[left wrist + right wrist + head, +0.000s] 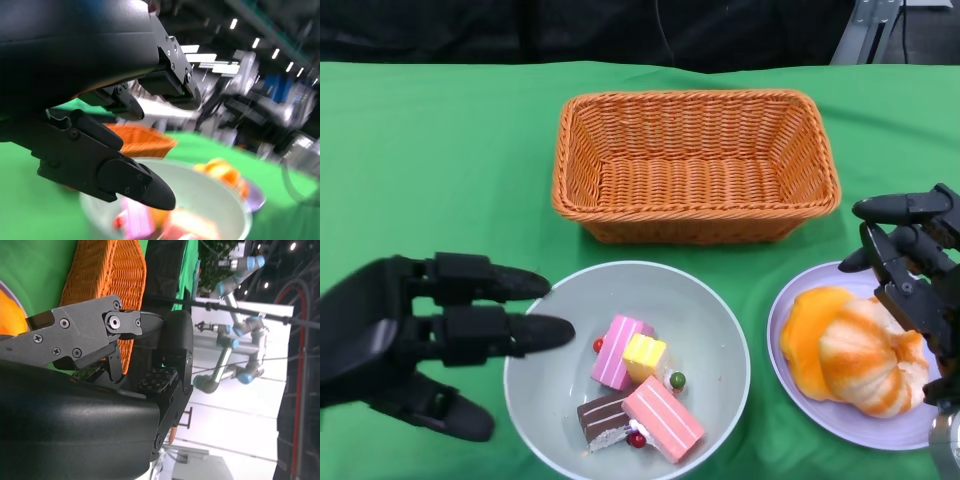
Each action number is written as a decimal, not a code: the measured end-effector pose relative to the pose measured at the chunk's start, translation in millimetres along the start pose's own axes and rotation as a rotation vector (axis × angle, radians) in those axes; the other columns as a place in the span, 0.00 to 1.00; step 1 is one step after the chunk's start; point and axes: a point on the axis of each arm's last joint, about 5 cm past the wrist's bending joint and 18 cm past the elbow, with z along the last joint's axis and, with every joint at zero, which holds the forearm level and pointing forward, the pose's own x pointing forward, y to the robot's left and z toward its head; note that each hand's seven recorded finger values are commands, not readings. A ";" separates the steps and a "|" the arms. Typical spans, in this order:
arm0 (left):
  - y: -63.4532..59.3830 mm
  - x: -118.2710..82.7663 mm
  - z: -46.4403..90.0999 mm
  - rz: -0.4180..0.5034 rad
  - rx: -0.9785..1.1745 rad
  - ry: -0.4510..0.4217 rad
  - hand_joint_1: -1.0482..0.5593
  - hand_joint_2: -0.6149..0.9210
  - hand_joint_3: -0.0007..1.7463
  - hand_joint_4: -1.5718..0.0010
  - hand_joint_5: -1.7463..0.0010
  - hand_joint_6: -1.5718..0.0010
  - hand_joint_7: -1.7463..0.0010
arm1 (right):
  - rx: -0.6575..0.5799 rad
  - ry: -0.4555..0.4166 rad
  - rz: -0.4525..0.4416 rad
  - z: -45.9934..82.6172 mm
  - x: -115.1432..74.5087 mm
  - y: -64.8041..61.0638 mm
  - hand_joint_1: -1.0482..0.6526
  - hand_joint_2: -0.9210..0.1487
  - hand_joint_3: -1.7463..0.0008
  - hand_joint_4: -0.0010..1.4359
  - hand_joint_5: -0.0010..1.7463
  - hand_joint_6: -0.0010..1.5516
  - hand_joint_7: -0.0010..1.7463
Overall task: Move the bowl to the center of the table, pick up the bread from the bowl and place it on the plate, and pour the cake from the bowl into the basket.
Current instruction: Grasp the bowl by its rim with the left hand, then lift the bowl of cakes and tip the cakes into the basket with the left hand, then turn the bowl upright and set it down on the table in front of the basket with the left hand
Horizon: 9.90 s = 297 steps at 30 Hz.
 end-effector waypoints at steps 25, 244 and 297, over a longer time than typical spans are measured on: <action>-34.2 -11.7 -15.3 -0.282 0.250 -0.152 0.37 0.86 0.00 0.39 0.95 0.38 1.00 | 0.006 0.009 0.000 0.2 -2.1 10.7 0.53 0.00 0.86 0.53 0.78 0.48 0.57; -54.2 198.0 -70.3 0.474 -2.036 0.538 0.57 0.98 0.45 0.61 0.06 0.61 0.16 | -0.093 0.238 0.351 -56.2 -56.2 51.2 0.46 0.00 0.91 0.47 0.83 0.43 0.69; -14.3 97.4 -58.0 0.357 -0.482 0.299 0.67 0.75 0.66 0.55 0.04 0.51 0.17 | -0.090 0.174 0.356 -53.4 -39.1 46.9 0.48 0.00 0.90 0.47 0.84 0.41 0.69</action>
